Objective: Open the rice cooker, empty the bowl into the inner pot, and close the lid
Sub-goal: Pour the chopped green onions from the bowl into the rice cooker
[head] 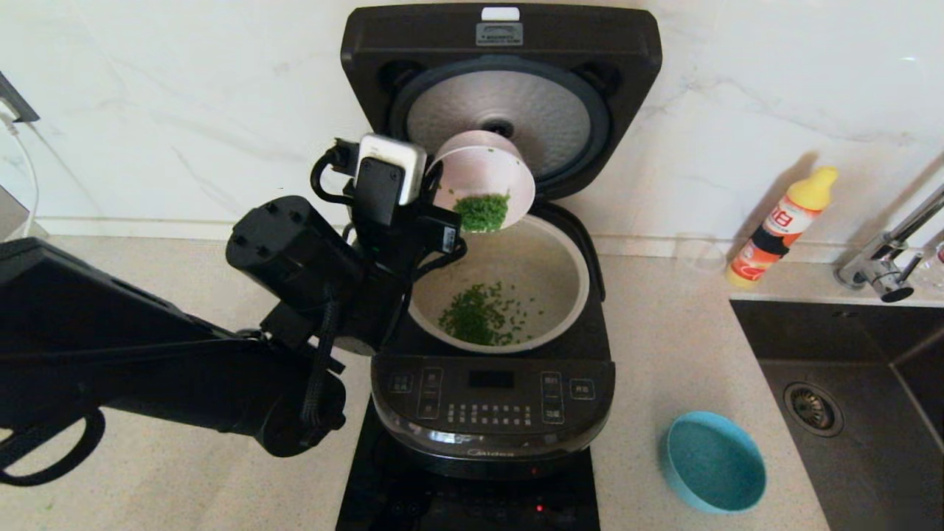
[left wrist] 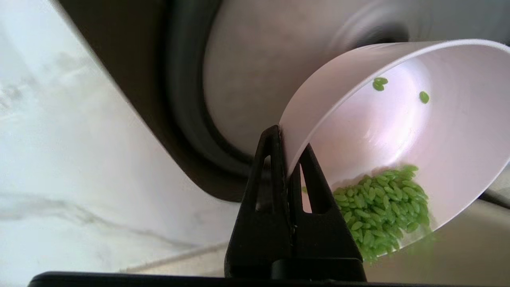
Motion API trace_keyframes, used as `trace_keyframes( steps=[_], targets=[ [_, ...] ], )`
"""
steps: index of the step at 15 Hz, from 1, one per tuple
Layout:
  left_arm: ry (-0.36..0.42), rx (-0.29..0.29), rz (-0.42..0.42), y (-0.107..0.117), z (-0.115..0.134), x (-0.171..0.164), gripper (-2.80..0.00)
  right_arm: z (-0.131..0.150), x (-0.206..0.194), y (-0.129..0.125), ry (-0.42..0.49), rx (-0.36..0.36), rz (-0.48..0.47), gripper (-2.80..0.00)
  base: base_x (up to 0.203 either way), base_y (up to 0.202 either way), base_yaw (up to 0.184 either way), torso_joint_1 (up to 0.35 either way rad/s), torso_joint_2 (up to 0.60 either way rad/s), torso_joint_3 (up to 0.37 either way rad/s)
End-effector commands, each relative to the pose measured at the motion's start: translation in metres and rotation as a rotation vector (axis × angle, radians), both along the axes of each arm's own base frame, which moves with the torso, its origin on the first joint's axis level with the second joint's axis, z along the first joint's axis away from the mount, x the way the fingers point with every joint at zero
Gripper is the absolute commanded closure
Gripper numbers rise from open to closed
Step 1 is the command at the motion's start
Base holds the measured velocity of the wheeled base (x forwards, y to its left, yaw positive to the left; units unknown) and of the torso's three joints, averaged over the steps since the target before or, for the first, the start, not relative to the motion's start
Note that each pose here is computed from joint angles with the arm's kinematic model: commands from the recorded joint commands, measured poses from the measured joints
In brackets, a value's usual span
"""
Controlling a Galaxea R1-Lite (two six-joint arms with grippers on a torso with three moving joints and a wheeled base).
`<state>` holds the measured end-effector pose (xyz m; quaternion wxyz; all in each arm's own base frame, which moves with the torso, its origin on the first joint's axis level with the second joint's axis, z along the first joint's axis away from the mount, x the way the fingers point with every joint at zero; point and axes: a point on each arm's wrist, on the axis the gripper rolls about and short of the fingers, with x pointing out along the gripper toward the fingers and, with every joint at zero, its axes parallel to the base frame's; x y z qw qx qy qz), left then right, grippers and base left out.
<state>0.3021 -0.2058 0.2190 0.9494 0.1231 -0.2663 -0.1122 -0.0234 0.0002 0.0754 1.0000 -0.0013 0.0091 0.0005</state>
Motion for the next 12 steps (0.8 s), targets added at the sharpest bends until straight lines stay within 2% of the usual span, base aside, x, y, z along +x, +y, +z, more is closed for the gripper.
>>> trace_keyframes(
  steps=[1,2,4,6,8,12],
  targets=[
    [-0.05,-0.039,0.0,0.003,0.017,-0.005,0.0,0.0,0.0,0.0,0.0,0.0,0.0,0.0,0.0,0.0,0.0,0.0,0.0,0.0],
    [-0.039,-0.033,-0.001,0.003,0.013,-0.004,0.0,0.0,0.0,0.0,0.0,0.0,0.0,0.0,0.0,0.0,0.0,0.0,0.0,0.0],
    [0.033,0.008,-0.003,-0.003,-0.014,0.005,0.0,0.0,0.0,0.0,0.0,0.0,0.0,0.0,0.0,0.0,0.0,0.0,0.0,0.0],
    [0.019,-0.004,-0.003,-0.003,-0.01,0.005,0.0,0.0,0.0,0.0,0.0,0.0,0.001,0.0,0.0,0.0,0.0,0.0,0.0,0.0],
    [0.041,0.013,-0.002,-0.008,-0.022,0.013,0.0,0.0,0.0,0.0,0.0,0.0,0.0,0.0,0.0,0.0,0.0,0.0,0.0,0.0],
    [-0.107,-0.077,0.007,-0.012,0.019,0.025,0.0,0.0,0.0,0.0,0.0,0.0,0.002,0.0,0.0,0.0,0.0,0.0,0.0,0.0]
  ],
)
